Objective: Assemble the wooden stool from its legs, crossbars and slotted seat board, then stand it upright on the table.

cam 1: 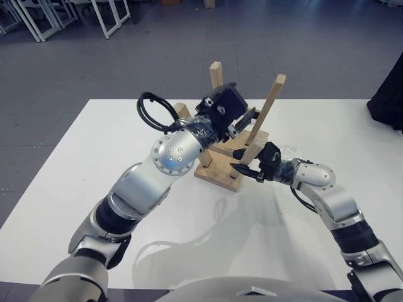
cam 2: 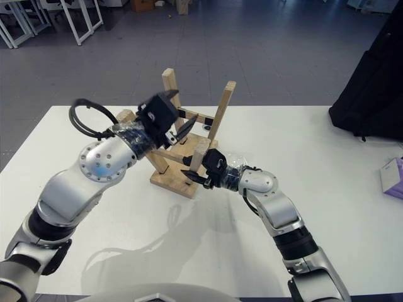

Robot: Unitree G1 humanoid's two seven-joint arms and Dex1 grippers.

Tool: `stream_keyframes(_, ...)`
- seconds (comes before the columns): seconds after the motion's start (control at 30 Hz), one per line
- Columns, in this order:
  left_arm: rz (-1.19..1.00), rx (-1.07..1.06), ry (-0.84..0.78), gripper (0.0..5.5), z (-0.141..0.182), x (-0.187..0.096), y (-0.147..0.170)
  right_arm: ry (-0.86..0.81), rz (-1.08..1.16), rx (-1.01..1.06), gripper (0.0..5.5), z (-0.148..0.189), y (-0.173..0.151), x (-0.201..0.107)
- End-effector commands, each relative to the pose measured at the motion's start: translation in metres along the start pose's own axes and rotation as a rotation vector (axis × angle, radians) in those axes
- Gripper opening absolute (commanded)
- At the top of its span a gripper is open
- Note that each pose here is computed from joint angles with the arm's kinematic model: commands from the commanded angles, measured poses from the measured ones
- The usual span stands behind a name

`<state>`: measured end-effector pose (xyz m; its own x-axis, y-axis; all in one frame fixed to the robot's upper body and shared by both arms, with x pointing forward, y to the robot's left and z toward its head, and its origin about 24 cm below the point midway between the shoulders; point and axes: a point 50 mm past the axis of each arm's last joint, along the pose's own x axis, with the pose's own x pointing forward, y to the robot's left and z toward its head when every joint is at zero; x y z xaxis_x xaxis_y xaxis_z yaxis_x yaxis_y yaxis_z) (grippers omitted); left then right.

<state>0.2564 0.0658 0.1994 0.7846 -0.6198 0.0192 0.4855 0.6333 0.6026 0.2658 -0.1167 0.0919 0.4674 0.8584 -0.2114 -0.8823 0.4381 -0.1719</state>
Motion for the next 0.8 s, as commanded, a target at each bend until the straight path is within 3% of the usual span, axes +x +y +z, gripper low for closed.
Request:
stream_keyframes(0.03,0.152,0.176,-0.036,3.17,0.001,-0.002,0.016,0.375,-0.041,0.18,2.03,-0.07,0.008,-0.023)
stream_keyframes(0.17,0.246,0.365,-0.012,3.17,-0.003,-0.005,0.024,0.376,-0.032,0.173,2.03,-0.068,0.007,-0.023)
stream_keyframes(0.23,0.187,0.429,0.049,3.17,-0.018,-0.006,0.009,0.382,-0.026,0.171,2.03,-0.068,0.006,-0.024)
stream_keyframes(0.37,-0.173,0.421,0.355,3.17,-0.075,-0.019,-0.046,0.385,-0.011,0.162,2.03,-0.066,0.005,-0.024)
stream_keyframes(0.5,-0.262,0.371,0.45,3.17,-0.095,-0.024,-0.07,0.389,-0.004,0.163,2.03,-0.065,0.005,-0.022)
stream_keyframes(0.57,-0.24,0.33,0.445,3.17,-0.094,-0.022,-0.069,0.445,0.012,0.189,2.03,-0.073,0.01,-0.024)
stream_keyframes(0.7,-0.087,0.104,0.255,3.17,-0.047,-0.011,-0.041,0.83,0.126,0.448,2.03,-0.148,0.057,-0.074)
stream_keyframes(0.8,0.007,0.031,0.171,3.17,-0.025,-0.01,-0.01,0.921,0.164,0.519,2.03,-0.169,0.082,-0.095)
